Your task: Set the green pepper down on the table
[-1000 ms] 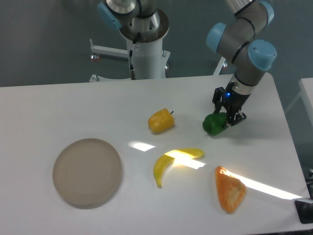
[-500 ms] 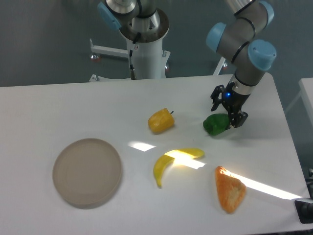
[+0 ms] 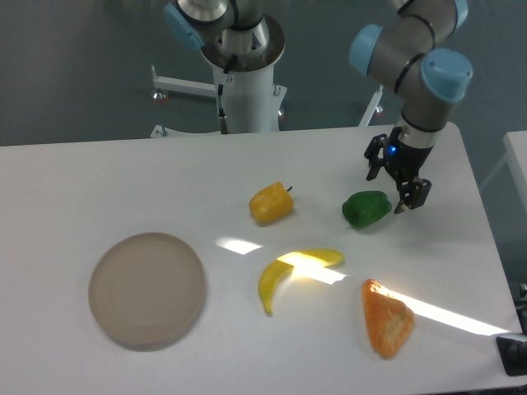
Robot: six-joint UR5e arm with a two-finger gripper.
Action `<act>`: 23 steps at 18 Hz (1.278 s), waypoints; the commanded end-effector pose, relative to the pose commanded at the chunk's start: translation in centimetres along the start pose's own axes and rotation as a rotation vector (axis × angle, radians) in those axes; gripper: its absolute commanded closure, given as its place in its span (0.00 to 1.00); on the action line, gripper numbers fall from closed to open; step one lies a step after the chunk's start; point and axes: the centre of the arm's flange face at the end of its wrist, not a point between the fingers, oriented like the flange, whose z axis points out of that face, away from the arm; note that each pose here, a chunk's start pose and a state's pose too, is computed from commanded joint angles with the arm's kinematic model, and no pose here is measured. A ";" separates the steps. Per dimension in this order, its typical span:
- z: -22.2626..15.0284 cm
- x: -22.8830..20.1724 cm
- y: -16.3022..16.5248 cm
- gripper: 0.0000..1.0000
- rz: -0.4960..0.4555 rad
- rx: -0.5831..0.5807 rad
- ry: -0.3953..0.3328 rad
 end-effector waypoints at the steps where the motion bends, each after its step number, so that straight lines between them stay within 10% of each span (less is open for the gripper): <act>1: -0.7 -0.7 -2.1 0.00 -0.003 -0.008 -0.017; 2: -1.8 -3.4 -11.6 0.00 -0.076 -0.032 -0.067; 8: -1.7 -5.9 -17.2 0.00 -0.112 -0.026 -0.107; 23: -0.1 -6.5 -18.5 0.00 -0.121 -0.020 -0.097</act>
